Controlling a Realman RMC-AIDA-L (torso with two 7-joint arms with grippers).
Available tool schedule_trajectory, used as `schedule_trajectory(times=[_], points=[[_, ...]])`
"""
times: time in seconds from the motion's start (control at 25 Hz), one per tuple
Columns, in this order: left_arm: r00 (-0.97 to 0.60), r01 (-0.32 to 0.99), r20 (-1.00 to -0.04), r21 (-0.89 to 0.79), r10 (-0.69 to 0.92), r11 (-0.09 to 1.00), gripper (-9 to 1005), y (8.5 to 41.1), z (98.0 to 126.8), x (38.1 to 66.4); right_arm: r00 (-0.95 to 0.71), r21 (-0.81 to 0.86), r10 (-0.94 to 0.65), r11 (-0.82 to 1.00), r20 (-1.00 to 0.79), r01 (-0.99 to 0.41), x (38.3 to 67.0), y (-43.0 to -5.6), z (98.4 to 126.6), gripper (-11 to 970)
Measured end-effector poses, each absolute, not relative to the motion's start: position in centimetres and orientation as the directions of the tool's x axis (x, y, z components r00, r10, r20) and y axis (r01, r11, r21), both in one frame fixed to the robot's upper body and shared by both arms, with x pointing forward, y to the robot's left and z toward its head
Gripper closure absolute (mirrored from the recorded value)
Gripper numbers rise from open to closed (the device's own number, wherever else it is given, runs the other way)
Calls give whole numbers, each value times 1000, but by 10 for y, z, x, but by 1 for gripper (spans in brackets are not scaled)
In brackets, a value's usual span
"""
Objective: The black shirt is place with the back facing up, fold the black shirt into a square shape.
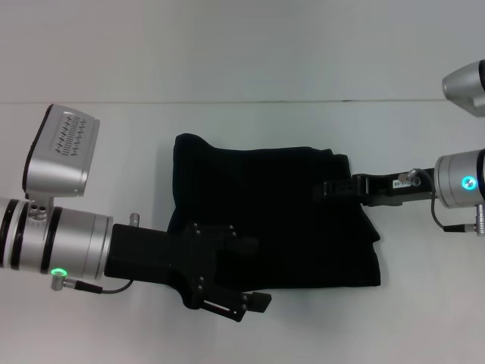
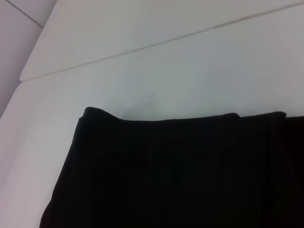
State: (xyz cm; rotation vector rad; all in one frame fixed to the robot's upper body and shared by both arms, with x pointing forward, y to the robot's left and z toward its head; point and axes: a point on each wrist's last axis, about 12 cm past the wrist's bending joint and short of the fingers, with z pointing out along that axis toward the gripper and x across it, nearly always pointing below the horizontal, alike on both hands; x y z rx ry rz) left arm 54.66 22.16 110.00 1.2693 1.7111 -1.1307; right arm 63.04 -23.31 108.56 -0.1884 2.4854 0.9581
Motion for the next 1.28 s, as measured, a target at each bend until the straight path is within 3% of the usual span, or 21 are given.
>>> schedule_trajectory(times=[0.68,0.88,1.0,1.28], points=[[-258,964,-903,-218,345,150,48,222,1100,550,-880,601,51,749,-472,-279,630,-218,1079,99],[-255,965,-903,-213,345,156,47,223,1101,551,-873,595,62,755,-483,-276,631,-214,1078,323],[-255,964,-902,-209,348,163,47,224,1101,552,-871,592,66,758,-487,-273,632,-214,1077,575],[-259,962,-899,-208,354,176,57,227,1100,553,-868,591,68,759,-491,-274,632,-213,1077,813]])
